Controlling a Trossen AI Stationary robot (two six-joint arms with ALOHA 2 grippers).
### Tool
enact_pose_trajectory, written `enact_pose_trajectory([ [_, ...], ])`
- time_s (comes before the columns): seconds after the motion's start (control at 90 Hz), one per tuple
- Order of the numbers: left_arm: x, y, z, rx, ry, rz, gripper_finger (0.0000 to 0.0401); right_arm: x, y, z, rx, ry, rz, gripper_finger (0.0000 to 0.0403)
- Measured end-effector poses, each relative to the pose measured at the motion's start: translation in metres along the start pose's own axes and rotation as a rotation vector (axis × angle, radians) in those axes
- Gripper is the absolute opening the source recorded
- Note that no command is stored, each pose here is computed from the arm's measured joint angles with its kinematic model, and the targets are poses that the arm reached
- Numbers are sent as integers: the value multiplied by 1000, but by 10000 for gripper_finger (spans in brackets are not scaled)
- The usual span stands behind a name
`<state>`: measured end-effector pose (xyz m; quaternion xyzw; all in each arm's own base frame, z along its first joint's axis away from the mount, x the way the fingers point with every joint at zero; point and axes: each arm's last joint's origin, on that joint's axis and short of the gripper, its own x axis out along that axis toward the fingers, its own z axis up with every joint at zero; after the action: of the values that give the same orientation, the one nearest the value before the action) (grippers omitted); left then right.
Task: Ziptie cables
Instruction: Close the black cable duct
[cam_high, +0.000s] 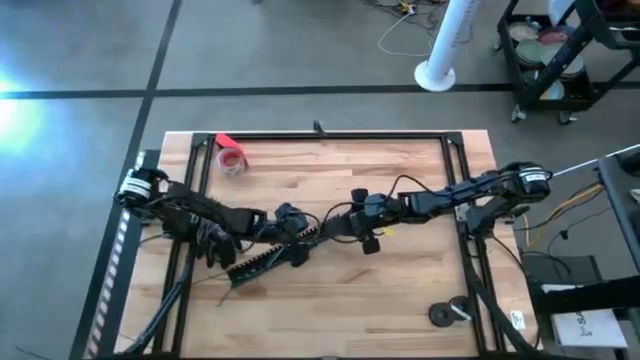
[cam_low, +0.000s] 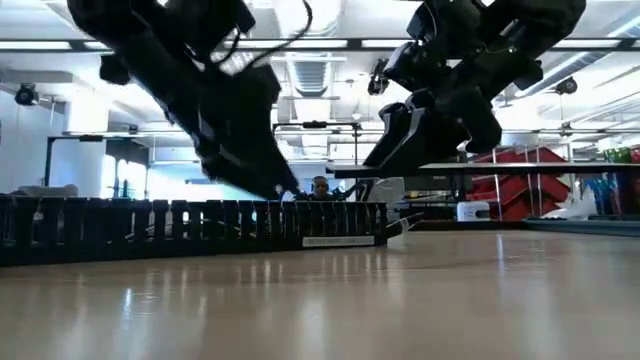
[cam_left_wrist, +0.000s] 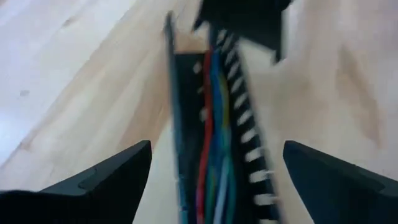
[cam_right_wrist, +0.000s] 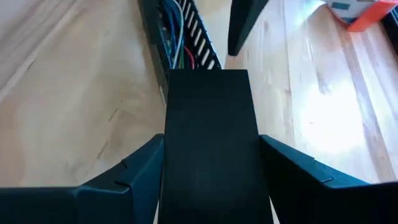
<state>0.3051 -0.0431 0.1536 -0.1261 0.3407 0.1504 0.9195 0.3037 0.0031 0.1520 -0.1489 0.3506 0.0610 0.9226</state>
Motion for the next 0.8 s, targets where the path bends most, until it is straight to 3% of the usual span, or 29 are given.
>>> enact_pose_trajectory([
  [0.2, 13, 1, -10, 34, 24, 59, 351, 0, 0, 0, -1, -1, 6, 214],
  [0.456, 29, -1, -25, 137, 90, 48, 342, 2, 1, -1, -11, -8, 31, 214],
  [0.722, 33, -4, -27, 261, 107, -28, 230, 7, 3, -1, -44, -12, 72, 214],
  [0.8, 33, -4, -27, 291, 102, -32, 217, 12, 4, -2, -35, -1, 82, 214],
])
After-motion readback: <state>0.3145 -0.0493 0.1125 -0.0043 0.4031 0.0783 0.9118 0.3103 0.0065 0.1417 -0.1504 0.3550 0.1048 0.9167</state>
